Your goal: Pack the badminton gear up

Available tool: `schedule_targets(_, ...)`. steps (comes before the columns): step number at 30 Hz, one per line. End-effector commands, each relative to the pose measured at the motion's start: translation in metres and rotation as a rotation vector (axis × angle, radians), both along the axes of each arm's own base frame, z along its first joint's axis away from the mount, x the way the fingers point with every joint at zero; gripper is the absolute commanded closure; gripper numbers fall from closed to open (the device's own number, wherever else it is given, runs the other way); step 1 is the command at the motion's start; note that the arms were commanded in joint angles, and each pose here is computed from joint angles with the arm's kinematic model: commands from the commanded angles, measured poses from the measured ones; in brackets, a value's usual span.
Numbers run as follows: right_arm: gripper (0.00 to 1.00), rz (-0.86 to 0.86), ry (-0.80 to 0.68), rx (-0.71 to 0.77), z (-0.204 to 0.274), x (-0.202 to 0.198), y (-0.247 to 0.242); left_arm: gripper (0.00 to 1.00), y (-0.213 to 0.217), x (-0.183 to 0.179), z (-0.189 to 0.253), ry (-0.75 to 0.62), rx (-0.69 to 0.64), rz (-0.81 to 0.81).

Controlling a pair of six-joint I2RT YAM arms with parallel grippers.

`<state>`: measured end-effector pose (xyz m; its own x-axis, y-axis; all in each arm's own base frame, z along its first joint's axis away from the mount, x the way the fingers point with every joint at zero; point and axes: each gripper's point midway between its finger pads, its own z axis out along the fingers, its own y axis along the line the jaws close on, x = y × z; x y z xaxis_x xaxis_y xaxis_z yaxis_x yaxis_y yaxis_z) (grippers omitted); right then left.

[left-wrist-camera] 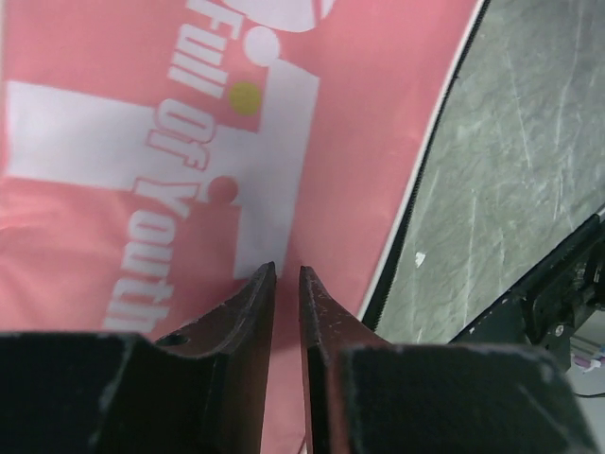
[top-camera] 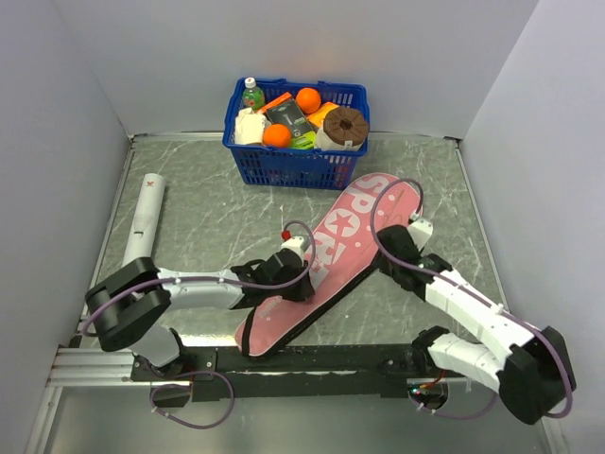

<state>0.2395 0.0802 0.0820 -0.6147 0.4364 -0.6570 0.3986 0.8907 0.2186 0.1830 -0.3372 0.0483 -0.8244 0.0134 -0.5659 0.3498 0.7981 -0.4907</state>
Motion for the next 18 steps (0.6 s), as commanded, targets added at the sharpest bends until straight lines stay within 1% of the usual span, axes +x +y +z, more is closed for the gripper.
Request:
schedule_targets(1,0.44,-0.044,-0.04,-0.007,0.012,0.031,-0.02,0.78,-0.016,0.0,-0.002,0.007,-0.056,-0.038)
schedule_targets(4,0.44,-0.086,-0.032,-0.003,0.009,0.04,-0.036,0.78,-0.005,-0.004,-0.017,0.03,-0.036,-0.027)
schedule_targets(5,0.44,-0.091,-0.029,-0.002,0.008,0.042,-0.04,0.78,0.005,-0.002,-0.026,0.042,-0.019,-0.01)
schedule_targets(9,0.43,-0.074,0.007,-0.038,0.005,0.046,-0.051,0.79,0.034,0.007,-0.042,0.062,0.008,0.055)
schedule_targets(14,0.43,-0.037,0.076,-0.087,-0.005,0.049,-0.056,0.76,0.069,0.026,-0.041,0.057,0.007,0.169)
schedule_targets(18,0.43,0.004,0.099,-0.096,-0.009,0.055,-0.053,0.75,0.09,0.043,-0.038,0.031,0.045,0.247)
